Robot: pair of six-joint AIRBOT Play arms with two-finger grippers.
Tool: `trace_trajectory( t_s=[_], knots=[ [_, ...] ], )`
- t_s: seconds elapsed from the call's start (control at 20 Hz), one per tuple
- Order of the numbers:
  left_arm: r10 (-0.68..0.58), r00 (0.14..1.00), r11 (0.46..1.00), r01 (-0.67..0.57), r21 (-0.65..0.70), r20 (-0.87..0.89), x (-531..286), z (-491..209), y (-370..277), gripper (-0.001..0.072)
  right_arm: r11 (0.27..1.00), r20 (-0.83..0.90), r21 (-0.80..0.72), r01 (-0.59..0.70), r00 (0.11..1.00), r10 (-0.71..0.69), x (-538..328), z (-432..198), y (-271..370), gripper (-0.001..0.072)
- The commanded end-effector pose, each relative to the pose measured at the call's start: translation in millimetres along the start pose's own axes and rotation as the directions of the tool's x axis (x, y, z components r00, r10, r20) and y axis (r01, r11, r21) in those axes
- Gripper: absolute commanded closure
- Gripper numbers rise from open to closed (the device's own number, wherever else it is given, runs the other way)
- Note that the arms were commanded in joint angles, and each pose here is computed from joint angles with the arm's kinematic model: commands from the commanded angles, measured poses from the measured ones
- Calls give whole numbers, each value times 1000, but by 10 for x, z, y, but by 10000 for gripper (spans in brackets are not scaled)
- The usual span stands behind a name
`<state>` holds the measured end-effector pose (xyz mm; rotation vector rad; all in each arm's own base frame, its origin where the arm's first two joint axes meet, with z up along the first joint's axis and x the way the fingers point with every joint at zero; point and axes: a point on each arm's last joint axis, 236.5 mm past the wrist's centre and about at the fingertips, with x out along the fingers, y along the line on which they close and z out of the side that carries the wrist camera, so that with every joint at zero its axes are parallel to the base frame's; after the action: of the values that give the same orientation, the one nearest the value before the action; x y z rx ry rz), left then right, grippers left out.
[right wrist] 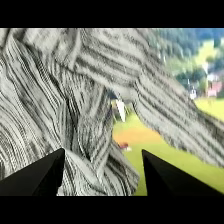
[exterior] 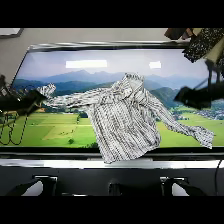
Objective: Fold the clothes and pants, and hang the long-sleeved shirts on hangers.
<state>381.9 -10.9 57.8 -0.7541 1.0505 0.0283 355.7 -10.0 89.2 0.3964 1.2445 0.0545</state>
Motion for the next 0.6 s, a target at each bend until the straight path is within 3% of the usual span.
trace_trajectory(
  t_s=[0.0,0.3,0.35,0.45,0.55],
  knots=[
    [-74,982,994,59,-88,-176,196,-1002,38,-13,993,-141,120,-22,989,39,304,-1050,-223,160],
    [-56,943,998,42,-50,-328,528,-1983,-121,-13,954,-227,277,-113,957,180,973,-1842,-136,178],
    [-62,943,998,49,-48,-327,574,-2077,-191,-13,952,-211,289,-105,963,170,1045,-1850,-179,207],
    [-76,942,997,67,-39,-327,646,-2258,-331,-13,951,-156,296,-93,977,144,1123,-1757,-254,340],
    [-79,934,997,77,-21,-348,707,-2461,-443,-13,949,-90,304,-88,989,121,1162,-1597,-315,371]
  ],
)
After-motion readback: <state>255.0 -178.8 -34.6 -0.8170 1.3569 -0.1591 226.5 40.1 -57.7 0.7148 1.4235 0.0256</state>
